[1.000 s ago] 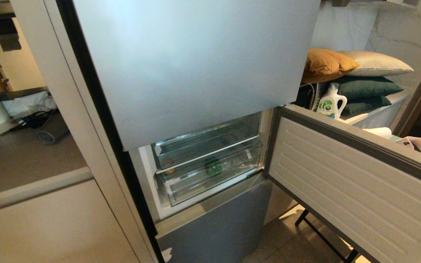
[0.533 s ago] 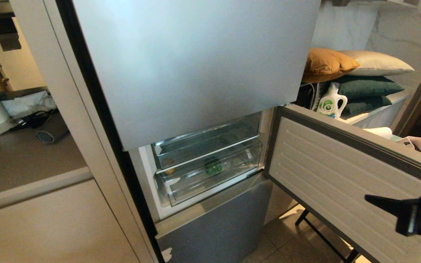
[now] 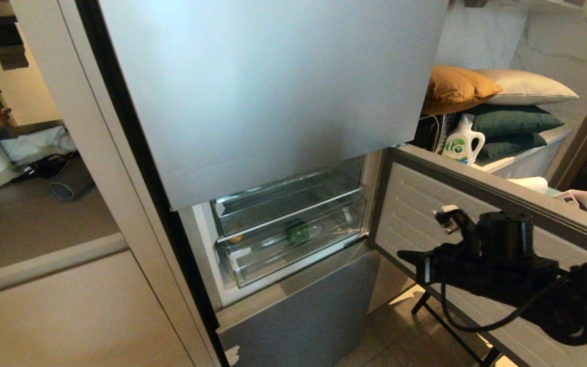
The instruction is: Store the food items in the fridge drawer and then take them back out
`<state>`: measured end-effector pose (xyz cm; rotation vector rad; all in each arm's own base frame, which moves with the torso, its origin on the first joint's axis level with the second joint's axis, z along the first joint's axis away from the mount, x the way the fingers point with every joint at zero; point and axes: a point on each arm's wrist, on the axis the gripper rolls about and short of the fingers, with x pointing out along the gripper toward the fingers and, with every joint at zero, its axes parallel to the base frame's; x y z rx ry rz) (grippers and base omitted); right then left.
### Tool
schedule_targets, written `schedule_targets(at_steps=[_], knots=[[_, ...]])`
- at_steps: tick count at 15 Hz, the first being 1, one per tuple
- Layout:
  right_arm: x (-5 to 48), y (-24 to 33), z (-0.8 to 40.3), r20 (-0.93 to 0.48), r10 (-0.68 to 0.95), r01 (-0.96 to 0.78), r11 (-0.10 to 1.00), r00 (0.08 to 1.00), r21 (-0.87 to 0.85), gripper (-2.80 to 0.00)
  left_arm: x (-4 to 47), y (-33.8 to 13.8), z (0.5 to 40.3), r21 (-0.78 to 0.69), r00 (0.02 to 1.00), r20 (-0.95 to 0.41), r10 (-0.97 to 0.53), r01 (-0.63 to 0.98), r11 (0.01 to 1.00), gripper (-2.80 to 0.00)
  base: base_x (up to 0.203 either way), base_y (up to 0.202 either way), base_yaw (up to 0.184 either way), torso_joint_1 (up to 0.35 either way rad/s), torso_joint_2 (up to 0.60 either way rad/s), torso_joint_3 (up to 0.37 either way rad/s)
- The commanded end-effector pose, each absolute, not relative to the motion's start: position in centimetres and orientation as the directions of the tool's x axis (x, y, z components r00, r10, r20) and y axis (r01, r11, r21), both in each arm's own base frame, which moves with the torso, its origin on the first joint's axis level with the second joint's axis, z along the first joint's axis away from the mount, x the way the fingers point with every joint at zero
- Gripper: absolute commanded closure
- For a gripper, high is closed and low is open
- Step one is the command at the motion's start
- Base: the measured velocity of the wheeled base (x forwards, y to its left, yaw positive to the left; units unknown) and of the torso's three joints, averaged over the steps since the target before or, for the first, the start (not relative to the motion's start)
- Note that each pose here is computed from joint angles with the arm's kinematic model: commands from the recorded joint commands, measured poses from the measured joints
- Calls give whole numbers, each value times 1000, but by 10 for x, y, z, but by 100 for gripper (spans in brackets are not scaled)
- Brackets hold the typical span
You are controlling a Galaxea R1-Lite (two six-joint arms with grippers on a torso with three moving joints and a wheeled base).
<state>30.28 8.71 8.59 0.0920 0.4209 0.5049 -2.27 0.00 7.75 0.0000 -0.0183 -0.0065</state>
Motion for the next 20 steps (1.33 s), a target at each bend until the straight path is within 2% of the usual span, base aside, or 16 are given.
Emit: schedule_targets(at_steps=[1, 8, 20], knots=[[321, 106, 52, -414, 515, -477, 856, 751, 200, 0, -22, 0, 75, 0, 1000, 9, -6, 6, 1000, 0, 0, 0, 0, 0, 0, 0], [375, 167, 17, -285, 557, -539, 830, 780, 145, 0, -22, 0, 75, 0, 1000, 9, -8, 8, 1000, 0, 0, 0, 0, 0, 0, 0], [423, 189, -7, -197, 548, -533, 837, 813, 127, 0, -22, 0, 75, 0, 1000, 9, -6, 6, 1000, 0, 0, 0, 0, 0, 0, 0]])
